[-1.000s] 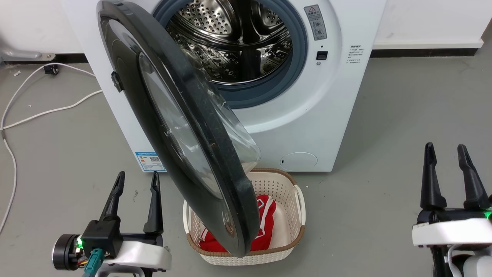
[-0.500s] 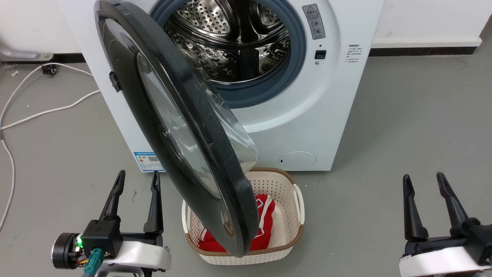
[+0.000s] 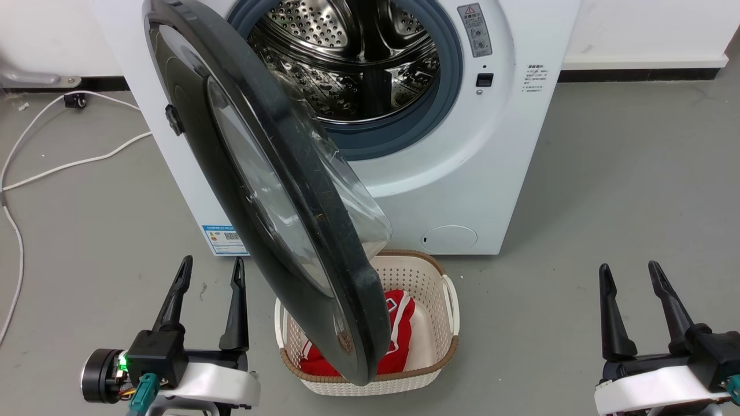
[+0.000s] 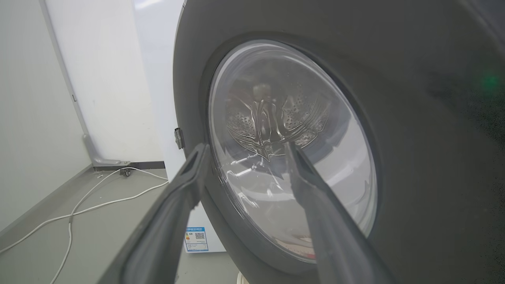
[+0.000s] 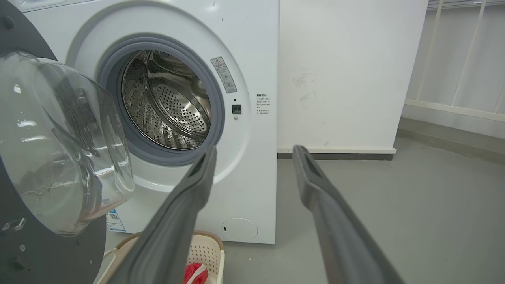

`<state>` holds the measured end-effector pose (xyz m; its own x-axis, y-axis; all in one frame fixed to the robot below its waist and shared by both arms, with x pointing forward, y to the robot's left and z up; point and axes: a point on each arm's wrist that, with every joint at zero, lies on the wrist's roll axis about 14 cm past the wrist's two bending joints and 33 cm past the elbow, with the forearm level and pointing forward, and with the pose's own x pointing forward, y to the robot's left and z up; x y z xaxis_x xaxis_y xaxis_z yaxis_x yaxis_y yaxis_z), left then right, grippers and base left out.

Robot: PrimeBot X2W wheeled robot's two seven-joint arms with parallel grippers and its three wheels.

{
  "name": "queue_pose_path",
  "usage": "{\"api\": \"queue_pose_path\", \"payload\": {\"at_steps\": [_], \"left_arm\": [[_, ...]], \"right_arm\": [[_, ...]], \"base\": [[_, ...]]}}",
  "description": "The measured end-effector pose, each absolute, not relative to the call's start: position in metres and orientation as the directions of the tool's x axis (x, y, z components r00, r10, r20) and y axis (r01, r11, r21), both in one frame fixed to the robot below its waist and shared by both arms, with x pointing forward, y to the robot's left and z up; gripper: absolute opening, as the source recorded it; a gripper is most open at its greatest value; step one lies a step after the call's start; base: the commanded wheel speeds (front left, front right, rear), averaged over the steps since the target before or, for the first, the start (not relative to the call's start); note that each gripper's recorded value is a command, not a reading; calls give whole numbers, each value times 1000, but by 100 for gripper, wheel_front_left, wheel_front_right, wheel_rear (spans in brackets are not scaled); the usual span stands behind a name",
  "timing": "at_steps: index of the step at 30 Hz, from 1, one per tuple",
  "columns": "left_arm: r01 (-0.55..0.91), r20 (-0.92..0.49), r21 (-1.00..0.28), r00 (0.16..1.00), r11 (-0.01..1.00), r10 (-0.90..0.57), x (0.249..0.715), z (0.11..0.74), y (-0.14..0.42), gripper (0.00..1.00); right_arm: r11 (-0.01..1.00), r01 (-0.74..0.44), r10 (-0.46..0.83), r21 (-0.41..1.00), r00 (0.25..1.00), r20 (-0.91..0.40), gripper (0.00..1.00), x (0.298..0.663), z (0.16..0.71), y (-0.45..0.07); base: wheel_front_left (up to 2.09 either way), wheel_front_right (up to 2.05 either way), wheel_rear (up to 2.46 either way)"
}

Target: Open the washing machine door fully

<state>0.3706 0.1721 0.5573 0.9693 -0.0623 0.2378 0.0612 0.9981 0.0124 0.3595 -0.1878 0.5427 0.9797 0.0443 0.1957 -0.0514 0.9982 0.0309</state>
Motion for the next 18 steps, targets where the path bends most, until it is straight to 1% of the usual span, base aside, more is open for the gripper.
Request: {"api": "queue_pose_path", "payload": {"at_steps": [1,2,3,4,5,14,18], "left_arm": [[62,237,12,970,998,-63,371,557,172,100],[62,236,12,970,998,-63,371,557,172,94],[63,234,12,970,998,-64,372,556,172,49],[64,234,12,970,998,-65,372,556,171,24],[65,233,11,970,998,-66,372,556,171,0],[61,248,0,967,998,-59,372,560,173,0],[44,335,-8,941,999,-39,373,590,179,0]], "right_arm": [[998,-52,45,31,980,194,100,360,542,-188],[998,-51,44,32,980,192,100,360,541,-188],[998,-51,45,32,981,190,100,360,541,-188],[998,-52,45,32,981,189,100,360,540,-187],[998,-53,46,32,981,189,100,361,540,-187],[998,-56,49,33,981,186,100,361,539,-186],[998,-57,50,35,981,187,100,362,539,-186]], "base": [[0,0,0],[0,0,0],[0,0,0],[0,0,0],[0,0,0],[0,0,0],[0,0,0]]}}
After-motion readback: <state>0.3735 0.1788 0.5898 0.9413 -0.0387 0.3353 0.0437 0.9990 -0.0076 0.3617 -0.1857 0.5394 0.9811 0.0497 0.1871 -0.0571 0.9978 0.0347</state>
